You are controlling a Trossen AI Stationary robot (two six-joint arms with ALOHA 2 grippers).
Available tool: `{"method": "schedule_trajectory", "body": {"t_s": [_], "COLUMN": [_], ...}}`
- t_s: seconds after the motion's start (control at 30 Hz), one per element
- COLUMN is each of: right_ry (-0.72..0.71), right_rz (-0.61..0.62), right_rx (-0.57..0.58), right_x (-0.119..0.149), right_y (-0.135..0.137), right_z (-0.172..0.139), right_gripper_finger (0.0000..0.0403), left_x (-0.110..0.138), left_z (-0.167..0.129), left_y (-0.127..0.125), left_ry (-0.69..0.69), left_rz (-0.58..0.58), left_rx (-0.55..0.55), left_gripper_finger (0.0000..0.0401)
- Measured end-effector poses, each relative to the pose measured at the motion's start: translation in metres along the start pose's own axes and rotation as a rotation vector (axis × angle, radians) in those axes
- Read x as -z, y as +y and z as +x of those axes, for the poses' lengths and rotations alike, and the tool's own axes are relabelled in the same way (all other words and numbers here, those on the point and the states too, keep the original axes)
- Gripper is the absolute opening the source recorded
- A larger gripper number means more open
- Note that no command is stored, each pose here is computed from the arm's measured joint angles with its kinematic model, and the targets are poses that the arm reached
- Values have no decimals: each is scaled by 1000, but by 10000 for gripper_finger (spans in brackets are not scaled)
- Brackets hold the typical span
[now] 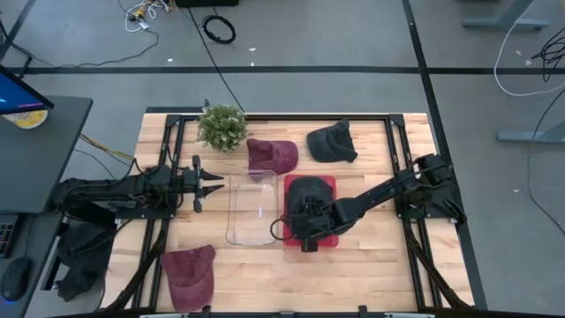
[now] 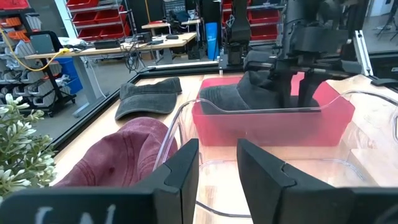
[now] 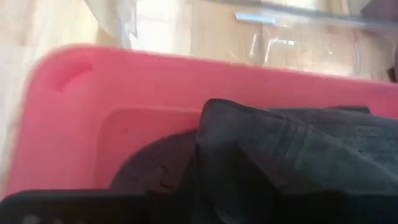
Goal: Pick & Place hat
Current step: Put the bottom black cap into the red bin, then put the black cap into the red bin
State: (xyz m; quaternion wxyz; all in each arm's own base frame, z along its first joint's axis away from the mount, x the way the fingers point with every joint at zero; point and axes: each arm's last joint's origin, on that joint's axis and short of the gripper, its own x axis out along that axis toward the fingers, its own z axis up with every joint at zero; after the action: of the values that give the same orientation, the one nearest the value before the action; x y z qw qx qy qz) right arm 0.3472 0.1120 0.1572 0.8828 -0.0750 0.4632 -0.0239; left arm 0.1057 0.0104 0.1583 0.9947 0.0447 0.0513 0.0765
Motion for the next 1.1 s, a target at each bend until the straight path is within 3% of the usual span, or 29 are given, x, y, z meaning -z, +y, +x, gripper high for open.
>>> {"method": "schedule_trajectory", "body": {"t_s": [0.57, 0.87, 1.1], "right_ry": [-60, -90, -141], "right_rz": [39, 119, 282], "right_rx": [-21, 222, 305], "right_x": [-8, 16, 37], "right_y": [-8, -34, -79], "right_z": [-71, -102, -119], "right_gripper_finger": [104, 107, 154], "left_x": [0, 0, 0], "left_z": [0, 0, 0], "left_y": [0, 0, 0], "left_ry": [0, 0, 0], "left_rz": [0, 0, 0], "left_rx": [0, 0, 0], "left_gripper_finger": [115, 115, 115]}}
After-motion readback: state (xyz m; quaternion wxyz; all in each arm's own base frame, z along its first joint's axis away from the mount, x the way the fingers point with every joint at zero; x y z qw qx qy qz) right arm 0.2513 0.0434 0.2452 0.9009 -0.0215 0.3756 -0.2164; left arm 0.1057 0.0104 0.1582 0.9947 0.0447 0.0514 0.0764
